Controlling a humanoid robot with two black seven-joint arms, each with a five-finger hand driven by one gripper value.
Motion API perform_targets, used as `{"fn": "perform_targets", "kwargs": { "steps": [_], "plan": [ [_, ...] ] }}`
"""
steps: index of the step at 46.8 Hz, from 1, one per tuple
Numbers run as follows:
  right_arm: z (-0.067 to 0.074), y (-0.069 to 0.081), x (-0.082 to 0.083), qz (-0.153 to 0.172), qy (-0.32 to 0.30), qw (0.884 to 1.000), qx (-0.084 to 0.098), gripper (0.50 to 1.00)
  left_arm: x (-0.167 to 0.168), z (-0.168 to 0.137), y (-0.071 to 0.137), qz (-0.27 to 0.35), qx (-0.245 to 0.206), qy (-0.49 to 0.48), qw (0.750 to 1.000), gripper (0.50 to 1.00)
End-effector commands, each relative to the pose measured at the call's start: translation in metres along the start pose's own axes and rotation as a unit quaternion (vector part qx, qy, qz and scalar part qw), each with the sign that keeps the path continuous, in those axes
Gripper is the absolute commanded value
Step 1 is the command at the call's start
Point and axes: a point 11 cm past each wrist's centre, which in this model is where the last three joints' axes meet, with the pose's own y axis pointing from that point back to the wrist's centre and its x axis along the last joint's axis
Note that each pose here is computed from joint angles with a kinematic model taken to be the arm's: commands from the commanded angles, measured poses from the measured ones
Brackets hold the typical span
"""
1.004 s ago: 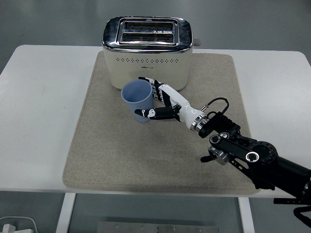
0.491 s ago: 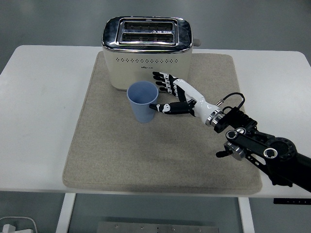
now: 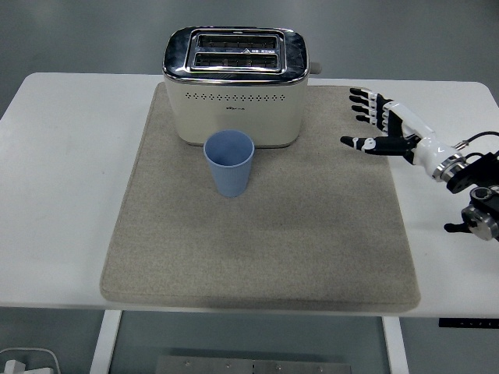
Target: Put the water cup in front of the bread machine
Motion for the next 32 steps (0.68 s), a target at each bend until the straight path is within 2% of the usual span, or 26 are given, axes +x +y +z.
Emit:
{"fn": "perform_targets", "kwargs": {
  "steps": [1,4,6,10,12,20,26,32],
  "plan": [
    [0.005,-0.001,0.040,0.070,-0.023,0.997,-0.015,0.924,0.000,0.000,0.000,0.000,0.000,0.000,1.000,1.000],
    [0.004,-0.002,0.068,0.121,-0.046,0.991,-0.019,0.924,0.000,0.000,0.000,0.000,0.000,0.000,1.000,1.000],
    [0.006,-0.001,0.084,0.149,-0.061,0.987,-0.029,0.924,0.000,0.000,0.000,0.000,0.000,0.000,1.000,1.000],
    [0.012,-0.001,0.100,0.181,-0.087,0.978,-0.056,0.924,0.000,0.000,0.000,0.000,0.000,0.000,1.000,1.000],
    [0.012,-0.005,0.100,0.184,-0.093,0.976,-0.062,0.924,0.000,0.000,0.000,0.000,0.000,0.000,1.000,1.000],
    [0.008,-0.016,0.088,0.175,-0.101,0.977,-0.064,0.924,0.000,0.000,0.000,0.000,0.000,0.000,1.000,1.000],
    [0.006,-0.026,0.071,0.160,-0.109,0.979,-0.061,0.924,0.000,0.000,0.000,0.000,0.000,0.000,1.000,1.000],
    [-0.004,-0.039,0.057,0.145,-0.113,0.982,-0.049,0.924,0.000,0.000,0.000,0.000,0.000,0.000,1.000,1.000]
  ]
}}
